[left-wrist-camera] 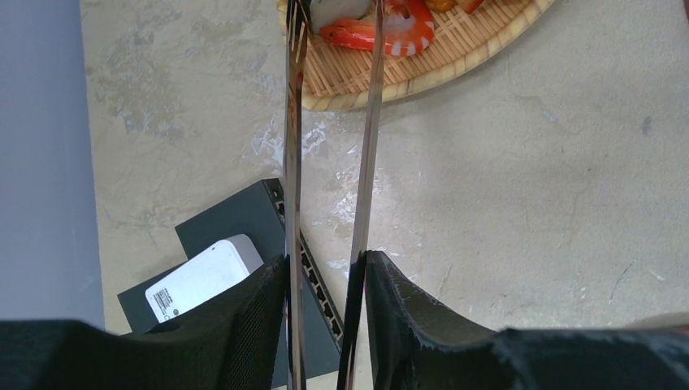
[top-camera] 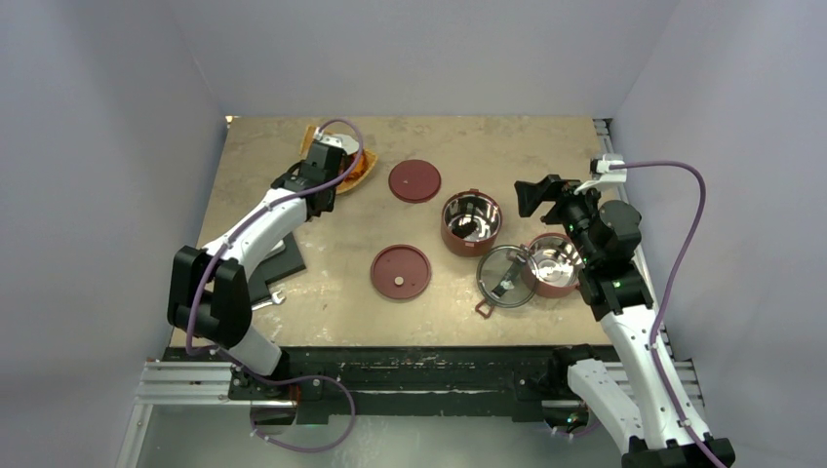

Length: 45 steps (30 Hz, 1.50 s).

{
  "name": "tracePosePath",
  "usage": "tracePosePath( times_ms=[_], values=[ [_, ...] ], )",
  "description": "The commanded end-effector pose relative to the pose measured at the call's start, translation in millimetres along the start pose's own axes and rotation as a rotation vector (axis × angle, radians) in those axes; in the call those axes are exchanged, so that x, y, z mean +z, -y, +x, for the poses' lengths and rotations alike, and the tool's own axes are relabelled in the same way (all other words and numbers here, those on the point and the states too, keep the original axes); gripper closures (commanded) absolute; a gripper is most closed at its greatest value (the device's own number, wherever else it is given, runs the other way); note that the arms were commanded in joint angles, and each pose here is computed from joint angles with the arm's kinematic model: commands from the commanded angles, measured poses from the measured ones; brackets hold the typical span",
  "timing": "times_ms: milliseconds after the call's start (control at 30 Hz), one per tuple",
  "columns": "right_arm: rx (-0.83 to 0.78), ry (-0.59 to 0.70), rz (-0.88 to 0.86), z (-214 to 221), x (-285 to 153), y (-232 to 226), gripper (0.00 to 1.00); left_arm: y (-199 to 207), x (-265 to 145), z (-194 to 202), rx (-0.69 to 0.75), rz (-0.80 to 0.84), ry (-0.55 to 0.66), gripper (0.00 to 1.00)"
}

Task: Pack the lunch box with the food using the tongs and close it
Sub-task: Pick up the fake food from the plate.

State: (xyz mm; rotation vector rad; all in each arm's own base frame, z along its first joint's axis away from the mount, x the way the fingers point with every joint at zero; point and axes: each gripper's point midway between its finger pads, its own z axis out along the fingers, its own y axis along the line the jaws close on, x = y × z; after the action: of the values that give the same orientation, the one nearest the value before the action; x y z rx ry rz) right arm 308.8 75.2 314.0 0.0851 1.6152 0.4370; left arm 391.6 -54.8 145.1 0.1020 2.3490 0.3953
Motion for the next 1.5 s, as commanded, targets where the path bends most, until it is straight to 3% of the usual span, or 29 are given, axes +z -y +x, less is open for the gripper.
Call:
tracePosePath(
  times_ms=[0,367,733,1333,1467],
  values=[
    [0.005,0.024,-0.027,-5,-2,-5,0.03,-11,-4,-20,-0.030,-0.053,0.040,0.61],
    [0.008,0.023,-0.030,-3,-2,-5,0.04,-12,-2,-23,-0.034,-0.063,0.044,0.63],
    [0.007,0.024,-0.034,-4,-3,-6,0.05,-14,-6,-26,-0.046,-0.063,0.061,0.71],
    [0.008,0.037,-0.024,-10,-7,-6,0.07,-25,-41,-42,-0.119,-0.012,0.195,0.80],
    [0.005,0.040,-0.019,-12,-8,-6,0.07,-12,-60,-53,-0.139,0.114,0.262,0.80]
  ],
)
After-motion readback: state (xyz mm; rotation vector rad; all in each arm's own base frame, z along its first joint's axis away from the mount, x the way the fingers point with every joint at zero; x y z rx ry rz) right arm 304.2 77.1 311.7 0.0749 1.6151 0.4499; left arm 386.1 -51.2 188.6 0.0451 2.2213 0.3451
